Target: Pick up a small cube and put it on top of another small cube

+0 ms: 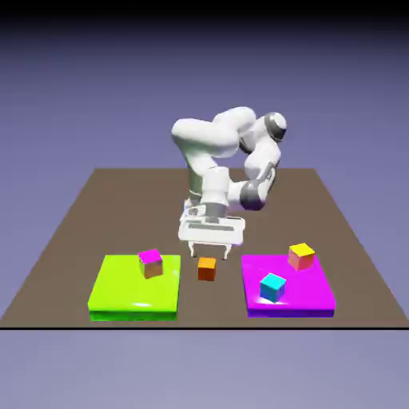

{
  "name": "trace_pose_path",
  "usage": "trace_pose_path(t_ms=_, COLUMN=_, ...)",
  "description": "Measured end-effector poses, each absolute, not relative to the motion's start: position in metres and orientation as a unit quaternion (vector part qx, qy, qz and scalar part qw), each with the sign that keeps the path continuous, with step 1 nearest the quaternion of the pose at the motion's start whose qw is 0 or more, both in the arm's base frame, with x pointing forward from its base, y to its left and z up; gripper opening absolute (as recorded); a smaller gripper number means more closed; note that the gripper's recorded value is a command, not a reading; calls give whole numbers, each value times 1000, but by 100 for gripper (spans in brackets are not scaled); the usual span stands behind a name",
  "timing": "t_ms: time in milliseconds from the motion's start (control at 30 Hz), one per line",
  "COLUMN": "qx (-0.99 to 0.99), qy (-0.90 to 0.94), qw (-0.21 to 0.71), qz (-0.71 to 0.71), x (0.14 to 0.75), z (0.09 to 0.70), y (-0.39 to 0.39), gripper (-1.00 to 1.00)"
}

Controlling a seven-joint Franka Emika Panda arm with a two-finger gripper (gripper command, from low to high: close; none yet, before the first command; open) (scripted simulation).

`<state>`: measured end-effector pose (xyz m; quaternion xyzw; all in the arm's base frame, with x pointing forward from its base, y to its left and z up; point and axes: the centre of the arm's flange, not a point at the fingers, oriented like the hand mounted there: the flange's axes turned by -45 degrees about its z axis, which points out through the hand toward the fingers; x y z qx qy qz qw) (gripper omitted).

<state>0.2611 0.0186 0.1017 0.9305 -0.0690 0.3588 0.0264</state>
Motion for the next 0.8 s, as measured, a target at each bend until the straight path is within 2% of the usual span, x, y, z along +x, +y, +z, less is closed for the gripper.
trace_pose_path(t_ms=33, qx=931, qy=-69, qw=27, qz=358, x=263, z=98, y=17, gripper=-100)
trace_pose_path(t_ms=100, qx=931, qy=-69, qw=26, qz=359, x=263, z=98, y=17, gripper=-100)
trace_pose_path(t_ms=267, qx=930, qy=-69, qw=26, qz=359, x=232, z=152, y=23, gripper=-100)
trace_pose_path(t_ms=367, qx=932, qy=-106, qw=50, qz=343, x=227, z=157, y=24, gripper=-100)
trace_pose_path(t_ms=800, qx=916, qy=-239, qw=137, qz=290, x=242, z=188, y=28, gripper=-100)
